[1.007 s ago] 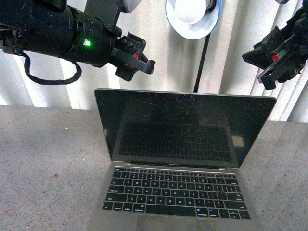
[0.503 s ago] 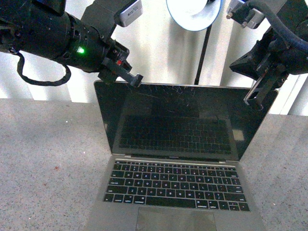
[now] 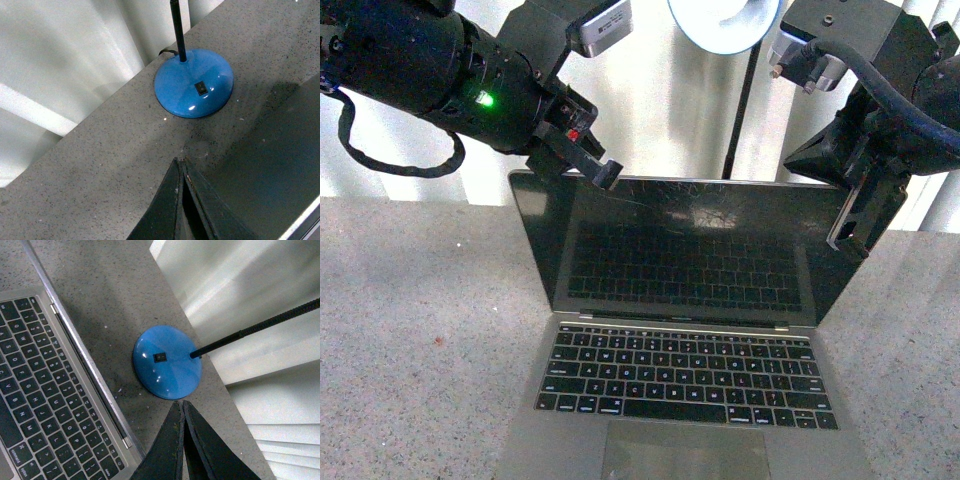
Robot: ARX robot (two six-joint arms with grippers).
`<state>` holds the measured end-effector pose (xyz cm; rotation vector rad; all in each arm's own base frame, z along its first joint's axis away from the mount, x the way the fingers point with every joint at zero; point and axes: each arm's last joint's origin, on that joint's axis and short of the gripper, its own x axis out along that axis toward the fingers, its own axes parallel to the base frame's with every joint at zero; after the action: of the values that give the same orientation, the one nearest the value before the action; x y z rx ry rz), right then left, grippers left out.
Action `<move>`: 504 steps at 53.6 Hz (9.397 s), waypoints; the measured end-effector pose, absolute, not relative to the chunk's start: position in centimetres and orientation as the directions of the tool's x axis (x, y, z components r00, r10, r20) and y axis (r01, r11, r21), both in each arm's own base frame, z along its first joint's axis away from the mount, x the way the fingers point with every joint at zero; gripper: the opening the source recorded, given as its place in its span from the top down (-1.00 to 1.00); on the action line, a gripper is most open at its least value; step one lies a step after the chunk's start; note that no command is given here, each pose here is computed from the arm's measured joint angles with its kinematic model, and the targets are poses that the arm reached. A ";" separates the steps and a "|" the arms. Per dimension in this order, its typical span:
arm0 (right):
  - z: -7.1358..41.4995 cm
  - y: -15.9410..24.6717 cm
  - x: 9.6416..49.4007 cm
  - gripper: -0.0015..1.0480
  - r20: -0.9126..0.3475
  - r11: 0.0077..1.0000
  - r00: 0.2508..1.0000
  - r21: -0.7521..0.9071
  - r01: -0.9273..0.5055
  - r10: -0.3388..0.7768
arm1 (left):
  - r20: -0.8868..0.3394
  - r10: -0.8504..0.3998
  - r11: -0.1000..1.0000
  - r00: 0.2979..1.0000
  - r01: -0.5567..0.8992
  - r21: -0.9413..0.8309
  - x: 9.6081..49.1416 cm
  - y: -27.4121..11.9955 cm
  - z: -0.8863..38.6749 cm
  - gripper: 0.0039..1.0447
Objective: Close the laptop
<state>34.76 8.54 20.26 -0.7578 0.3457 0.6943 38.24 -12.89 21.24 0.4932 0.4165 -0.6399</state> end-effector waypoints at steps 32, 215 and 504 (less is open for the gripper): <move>18.9 8.9 33.3 0.94 -0.615 0.438 0.632 -0.459 -0.773 0.471 | -0.576 -0.447 0.690 0.685 0.673 0.265 36.5 -12.3 19.2 0.94; 8.2 8.9 28.3 0.94 -0.811 0.205 0.381 -0.321 -0.924 0.445 | -0.704 -0.524 0.628 0.480 0.776 0.062 30.3 -14.9 8.0 0.94; 16.5 0.0 9.8 -0.86 0.002 1.000 1.000 -0.001 -0.004 0.004 | 0.024 0.000 1.000 1.000 0.000 -0.005 9.6 0.0 17.3 -0.87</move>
<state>9.76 0.03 16.54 -0.0010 -0.0025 0.0042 9.62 0.00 17.26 -0.0052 -0.0242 -0.0001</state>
